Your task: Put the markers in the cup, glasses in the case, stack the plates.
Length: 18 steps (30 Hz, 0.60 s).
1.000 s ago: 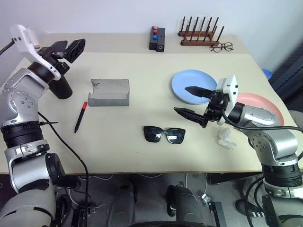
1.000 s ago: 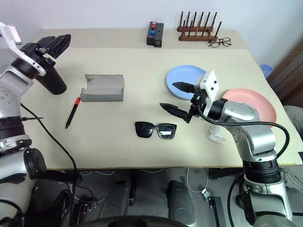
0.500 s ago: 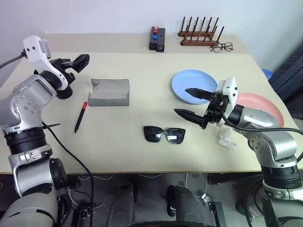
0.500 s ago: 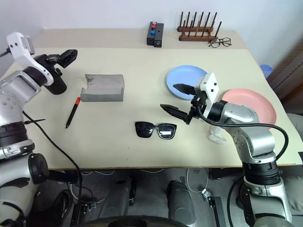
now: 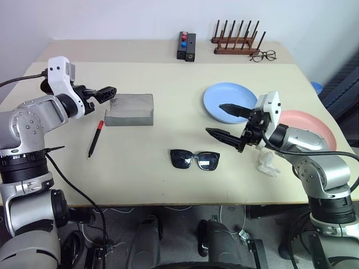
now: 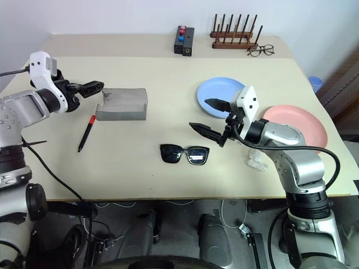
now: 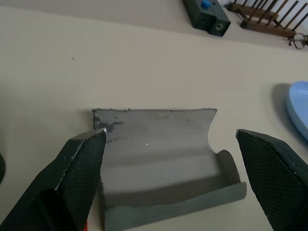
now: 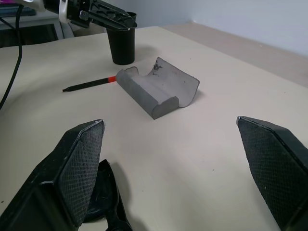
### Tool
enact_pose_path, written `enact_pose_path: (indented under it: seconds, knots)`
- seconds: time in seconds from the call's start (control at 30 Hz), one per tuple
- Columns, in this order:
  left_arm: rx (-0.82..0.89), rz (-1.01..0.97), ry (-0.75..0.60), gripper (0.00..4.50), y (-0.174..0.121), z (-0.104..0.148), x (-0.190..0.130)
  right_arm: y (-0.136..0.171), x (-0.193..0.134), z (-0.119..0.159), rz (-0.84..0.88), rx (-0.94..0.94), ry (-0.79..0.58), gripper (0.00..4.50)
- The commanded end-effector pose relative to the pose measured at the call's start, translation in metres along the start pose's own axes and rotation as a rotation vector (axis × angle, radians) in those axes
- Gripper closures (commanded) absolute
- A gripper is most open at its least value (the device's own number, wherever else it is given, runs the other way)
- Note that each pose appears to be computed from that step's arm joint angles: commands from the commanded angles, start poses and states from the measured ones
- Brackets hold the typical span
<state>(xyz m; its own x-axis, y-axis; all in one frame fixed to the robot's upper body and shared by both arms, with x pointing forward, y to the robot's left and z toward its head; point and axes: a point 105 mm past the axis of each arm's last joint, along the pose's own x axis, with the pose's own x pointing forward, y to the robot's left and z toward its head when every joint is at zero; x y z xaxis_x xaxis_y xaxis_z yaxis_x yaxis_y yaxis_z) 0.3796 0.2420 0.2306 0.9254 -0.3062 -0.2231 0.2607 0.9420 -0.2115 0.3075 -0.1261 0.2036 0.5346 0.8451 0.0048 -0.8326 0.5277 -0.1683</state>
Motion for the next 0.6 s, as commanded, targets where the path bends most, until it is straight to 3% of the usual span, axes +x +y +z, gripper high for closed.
enact_pose_path:
  seconds: [0.03,0.23,0.47,0.6]
  knots:
    - [-0.002,0.015,-0.005,0.04,-0.003,0.017,-0.008,0.001,0.000,0.012,0.001,-0.036,-0.034,0.00]
    - [-0.167,0.027,0.194,0.04,-0.002,-0.002,-0.010,0.000,0.001,0.010,-0.007,-0.034,-0.034,0.00]
    - [-0.104,0.096,0.279,0.04,0.011,0.002,-0.017,-0.001,0.001,0.009,-0.012,-0.031,-0.031,0.00]
    - [-0.083,0.113,0.381,0.04,0.017,-0.008,-0.023,0.000,0.000,0.009,-0.007,-0.029,-0.030,0.00]
